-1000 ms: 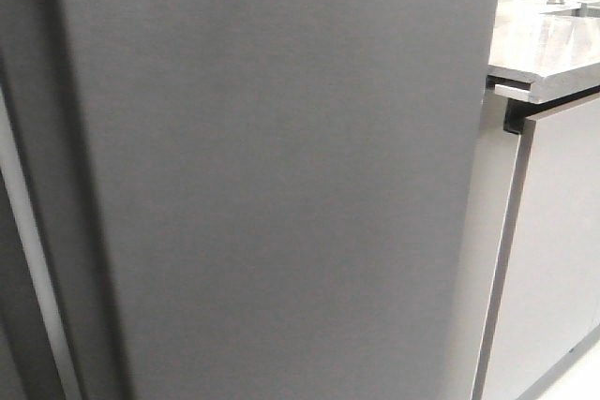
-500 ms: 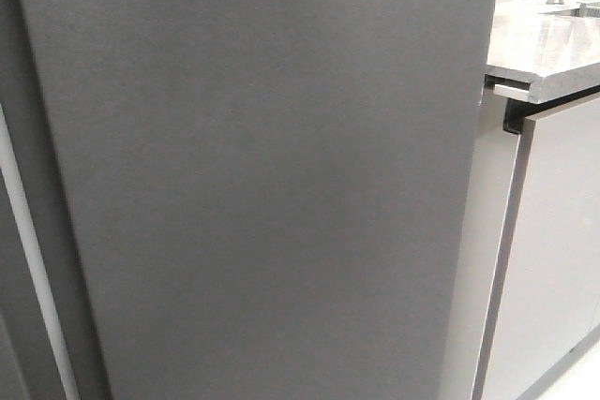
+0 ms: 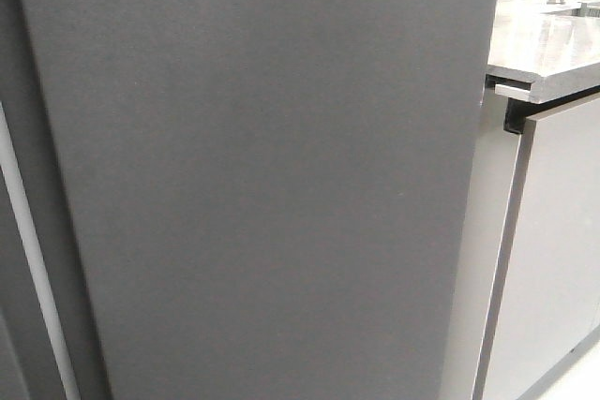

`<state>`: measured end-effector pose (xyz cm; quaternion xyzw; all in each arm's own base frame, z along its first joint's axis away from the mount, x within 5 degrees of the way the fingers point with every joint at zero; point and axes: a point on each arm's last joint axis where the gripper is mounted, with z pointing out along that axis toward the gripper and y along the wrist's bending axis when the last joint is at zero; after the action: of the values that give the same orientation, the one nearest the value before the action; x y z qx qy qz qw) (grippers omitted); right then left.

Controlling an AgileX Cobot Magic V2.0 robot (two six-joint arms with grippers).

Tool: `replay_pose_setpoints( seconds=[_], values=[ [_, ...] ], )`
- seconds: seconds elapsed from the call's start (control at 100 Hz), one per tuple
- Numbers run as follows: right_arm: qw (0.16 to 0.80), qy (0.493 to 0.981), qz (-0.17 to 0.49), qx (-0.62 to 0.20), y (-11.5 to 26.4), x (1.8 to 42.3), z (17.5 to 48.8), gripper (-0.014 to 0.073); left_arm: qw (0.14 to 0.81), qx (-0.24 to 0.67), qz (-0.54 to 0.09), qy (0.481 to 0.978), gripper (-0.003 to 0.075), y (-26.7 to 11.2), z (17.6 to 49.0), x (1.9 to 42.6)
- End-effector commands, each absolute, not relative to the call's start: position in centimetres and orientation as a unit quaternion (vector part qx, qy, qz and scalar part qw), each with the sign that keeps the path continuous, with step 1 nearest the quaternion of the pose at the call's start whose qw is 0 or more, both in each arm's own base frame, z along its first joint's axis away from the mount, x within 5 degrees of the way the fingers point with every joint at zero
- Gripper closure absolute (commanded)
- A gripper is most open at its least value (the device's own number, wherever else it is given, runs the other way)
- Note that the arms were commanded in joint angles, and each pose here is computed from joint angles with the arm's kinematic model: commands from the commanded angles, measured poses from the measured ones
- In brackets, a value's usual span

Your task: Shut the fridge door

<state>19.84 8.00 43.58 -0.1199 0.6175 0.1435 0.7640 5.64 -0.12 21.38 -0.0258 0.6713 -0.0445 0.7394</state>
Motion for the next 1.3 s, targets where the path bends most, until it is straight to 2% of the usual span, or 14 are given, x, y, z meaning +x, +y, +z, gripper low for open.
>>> replay_pose_setpoints(
  seconds=[0.0,0.34,0.63,1.09,1.29],
  values=[
    [0.807,0.570,0.122,-0.094,5.7,17.1,44.2,0.0671,0.749,-0.027,-0.047,0.660,0.0741,-0.1,21.0,5.9],
    [0.812,0.582,0.032,-0.030,1.0,10.6,37.0,0.0671,0.749,-0.027,-0.047,0.660,0.0741,-0.1,21.0,5.9],
    [0.816,0.578,-0.011,0.000,-0.1,6.7,31.1,0.0671,0.749,-0.027,-0.047,0.660,0.0741,-0.1,21.0,5.9],
    [0.782,0.622,-0.044,-0.009,-0.2,5.3,22.2,0.0671,0.749,-0.027,-0.047,0.660,0.0741,-0.1,21.0,5.9],
    [0.766,0.640,-0.053,-0.015,-0.2,5.4,21.5,0.0671,0.749,-0.027,-0.047,0.660,0.0741,-0.1,21.0,5.9]
  ],
)
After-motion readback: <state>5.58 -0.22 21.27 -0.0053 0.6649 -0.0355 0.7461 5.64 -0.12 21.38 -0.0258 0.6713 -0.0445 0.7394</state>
